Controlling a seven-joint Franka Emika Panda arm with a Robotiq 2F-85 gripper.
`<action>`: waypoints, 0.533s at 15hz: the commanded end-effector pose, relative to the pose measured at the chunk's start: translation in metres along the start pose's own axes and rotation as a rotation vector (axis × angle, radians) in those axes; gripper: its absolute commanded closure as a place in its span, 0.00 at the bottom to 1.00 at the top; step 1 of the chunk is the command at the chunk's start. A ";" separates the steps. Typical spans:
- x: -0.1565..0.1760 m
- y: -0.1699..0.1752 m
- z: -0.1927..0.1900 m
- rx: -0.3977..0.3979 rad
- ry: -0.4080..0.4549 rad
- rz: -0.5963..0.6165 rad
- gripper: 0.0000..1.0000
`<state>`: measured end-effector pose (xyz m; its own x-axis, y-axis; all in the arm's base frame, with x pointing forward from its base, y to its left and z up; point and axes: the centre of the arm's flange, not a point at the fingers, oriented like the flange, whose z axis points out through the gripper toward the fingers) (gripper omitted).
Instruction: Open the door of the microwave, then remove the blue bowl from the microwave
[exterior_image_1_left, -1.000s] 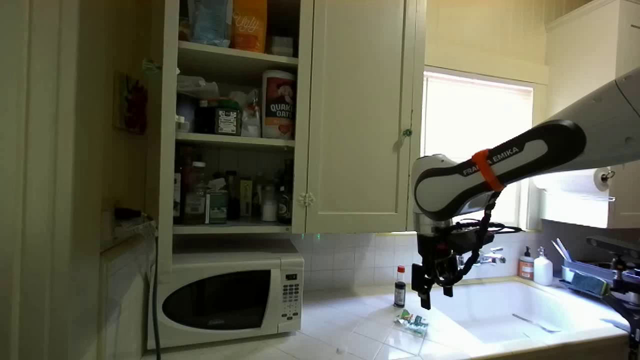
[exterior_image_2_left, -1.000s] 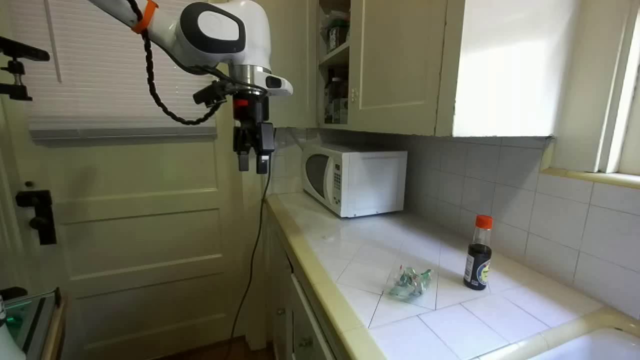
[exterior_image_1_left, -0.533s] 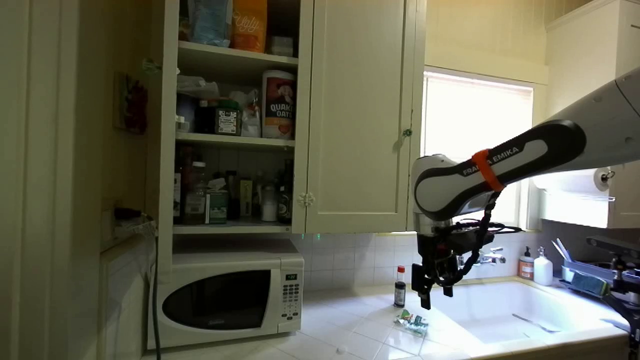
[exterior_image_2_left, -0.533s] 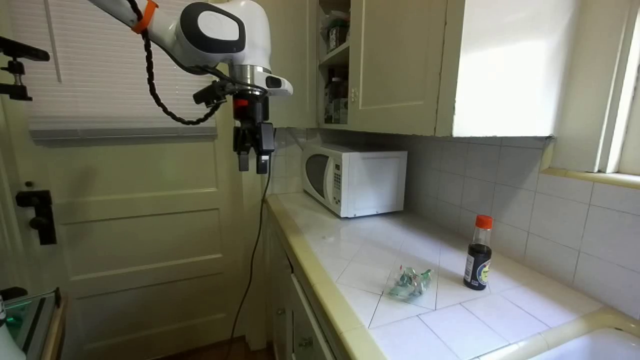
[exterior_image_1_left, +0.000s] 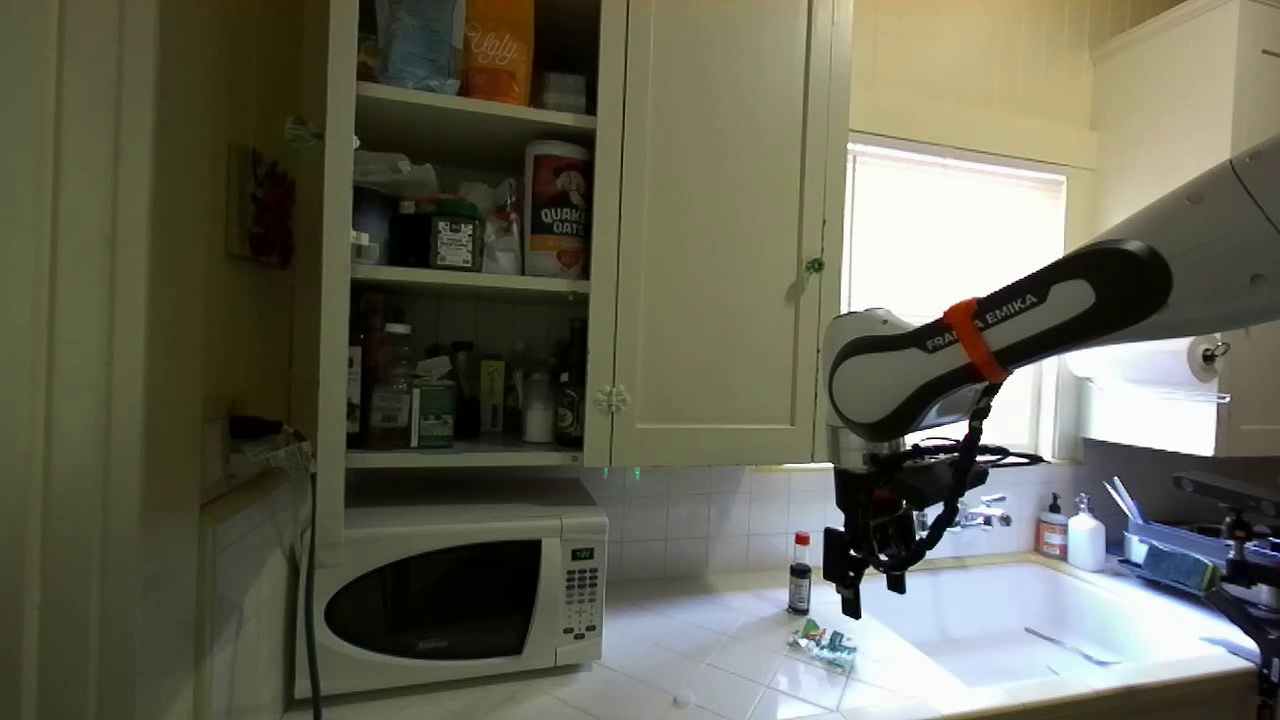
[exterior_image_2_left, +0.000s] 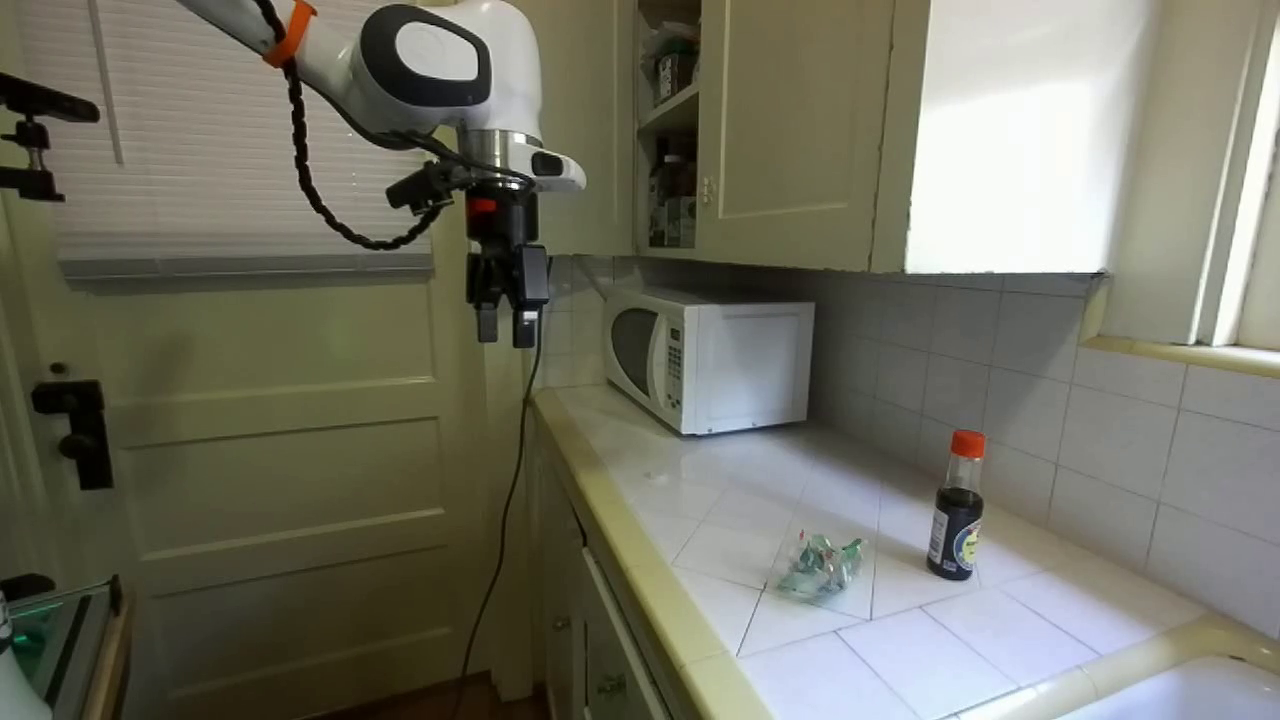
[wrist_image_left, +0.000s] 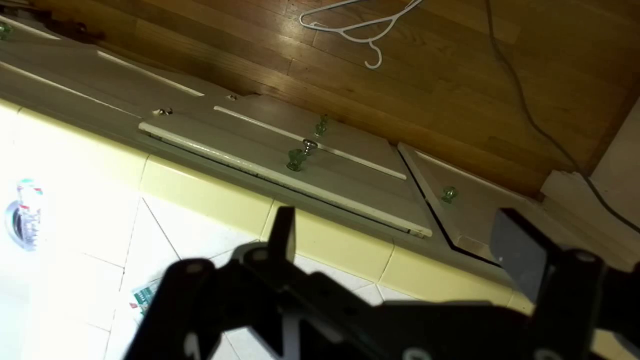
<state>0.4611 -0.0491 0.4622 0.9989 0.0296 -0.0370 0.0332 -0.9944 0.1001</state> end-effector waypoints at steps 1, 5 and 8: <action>0.018 -0.010 0.000 -0.051 0.013 0.010 0.00; 0.056 -0.042 0.002 -0.136 0.075 -0.056 0.00; 0.086 -0.068 0.005 -0.180 0.135 -0.116 0.00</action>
<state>0.5094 0.0015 0.4565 0.9909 0.1279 0.0432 0.1148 -0.9668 0.2282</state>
